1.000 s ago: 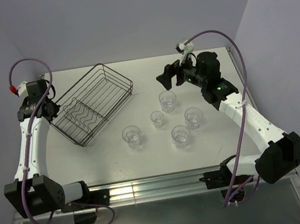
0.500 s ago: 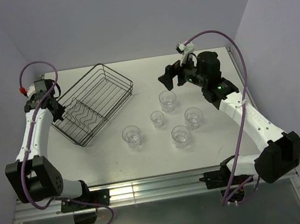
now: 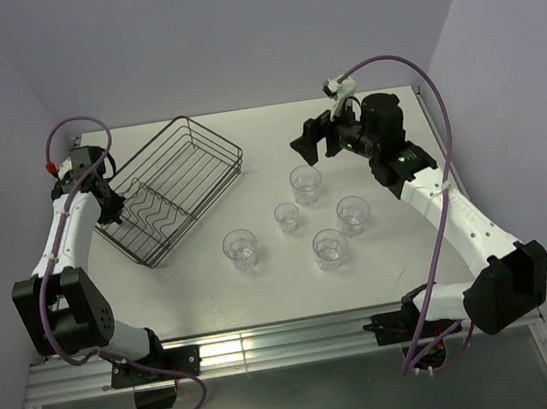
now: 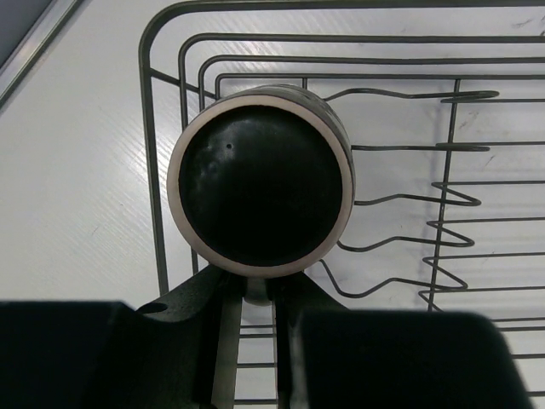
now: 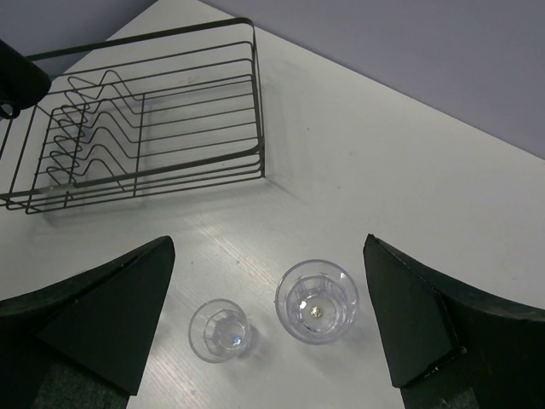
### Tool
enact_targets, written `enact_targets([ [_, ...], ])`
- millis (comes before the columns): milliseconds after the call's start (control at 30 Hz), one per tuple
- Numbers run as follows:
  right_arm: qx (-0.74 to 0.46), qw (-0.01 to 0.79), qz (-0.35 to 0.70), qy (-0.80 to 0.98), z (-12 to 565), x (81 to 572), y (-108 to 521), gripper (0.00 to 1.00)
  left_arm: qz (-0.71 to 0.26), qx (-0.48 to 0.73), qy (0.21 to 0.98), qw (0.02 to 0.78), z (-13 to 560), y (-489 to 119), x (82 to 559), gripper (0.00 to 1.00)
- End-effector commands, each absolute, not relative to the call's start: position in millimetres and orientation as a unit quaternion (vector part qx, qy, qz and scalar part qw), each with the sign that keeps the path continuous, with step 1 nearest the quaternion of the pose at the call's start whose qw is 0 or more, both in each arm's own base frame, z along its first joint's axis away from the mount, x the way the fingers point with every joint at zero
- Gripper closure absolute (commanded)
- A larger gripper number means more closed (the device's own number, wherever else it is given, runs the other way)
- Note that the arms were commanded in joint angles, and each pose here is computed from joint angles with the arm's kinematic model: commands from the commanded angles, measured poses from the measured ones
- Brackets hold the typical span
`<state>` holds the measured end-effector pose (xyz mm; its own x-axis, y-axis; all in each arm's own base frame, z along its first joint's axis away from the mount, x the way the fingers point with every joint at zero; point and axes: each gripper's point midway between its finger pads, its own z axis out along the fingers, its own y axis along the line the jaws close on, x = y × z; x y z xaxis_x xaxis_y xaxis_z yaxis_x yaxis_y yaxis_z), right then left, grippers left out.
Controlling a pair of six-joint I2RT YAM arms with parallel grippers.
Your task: Load the cups into the dish rack
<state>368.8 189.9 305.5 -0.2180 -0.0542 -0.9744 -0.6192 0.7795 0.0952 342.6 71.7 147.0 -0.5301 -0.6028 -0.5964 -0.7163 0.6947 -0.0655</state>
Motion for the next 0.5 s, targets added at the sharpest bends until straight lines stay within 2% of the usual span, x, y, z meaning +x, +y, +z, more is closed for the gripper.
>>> enact_targets([
  [0,-0.229,0.598,0.24,0.73,319.5,372.6,187.8,0.0,0.083,-0.383,0.86,0.328,154.6,72.3,358.2,1.0],
  [467,-0.23,0.593,0.245,0.732,316.3,373.2,188.6,0.01,0.108,-0.383,0.865,0.306,134.3,78.9,359.1,1.0],
])
